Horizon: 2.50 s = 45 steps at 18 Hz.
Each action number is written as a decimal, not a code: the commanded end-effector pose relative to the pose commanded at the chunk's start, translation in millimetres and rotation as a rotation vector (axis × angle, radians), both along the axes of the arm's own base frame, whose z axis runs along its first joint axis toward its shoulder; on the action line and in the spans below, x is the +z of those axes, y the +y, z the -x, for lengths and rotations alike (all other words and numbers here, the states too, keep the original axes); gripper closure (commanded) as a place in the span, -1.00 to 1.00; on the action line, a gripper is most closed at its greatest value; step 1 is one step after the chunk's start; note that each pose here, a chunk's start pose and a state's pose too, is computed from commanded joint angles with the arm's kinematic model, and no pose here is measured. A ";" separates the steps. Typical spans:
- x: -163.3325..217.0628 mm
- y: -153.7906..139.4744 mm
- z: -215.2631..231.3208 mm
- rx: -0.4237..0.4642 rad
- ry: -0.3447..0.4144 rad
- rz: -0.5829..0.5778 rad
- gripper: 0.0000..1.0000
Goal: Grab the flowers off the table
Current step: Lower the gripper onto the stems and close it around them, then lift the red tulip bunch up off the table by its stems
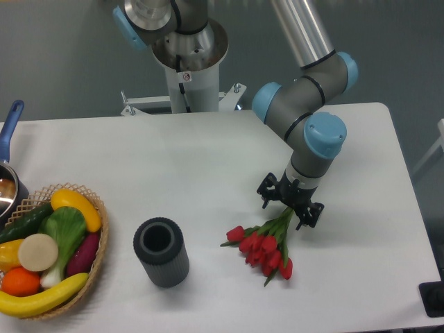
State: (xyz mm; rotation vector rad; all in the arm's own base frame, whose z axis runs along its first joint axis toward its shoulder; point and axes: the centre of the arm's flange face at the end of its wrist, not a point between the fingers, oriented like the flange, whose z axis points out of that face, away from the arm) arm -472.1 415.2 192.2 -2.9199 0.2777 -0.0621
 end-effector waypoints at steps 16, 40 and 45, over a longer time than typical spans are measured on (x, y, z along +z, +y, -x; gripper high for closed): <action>-10.8 1.9 -6.4 0.002 -0.007 0.036 -0.65; 32.3 1.0 -3.6 0.015 0.049 -0.003 0.38; 85.8 4.7 -15.8 0.008 0.081 -0.113 0.38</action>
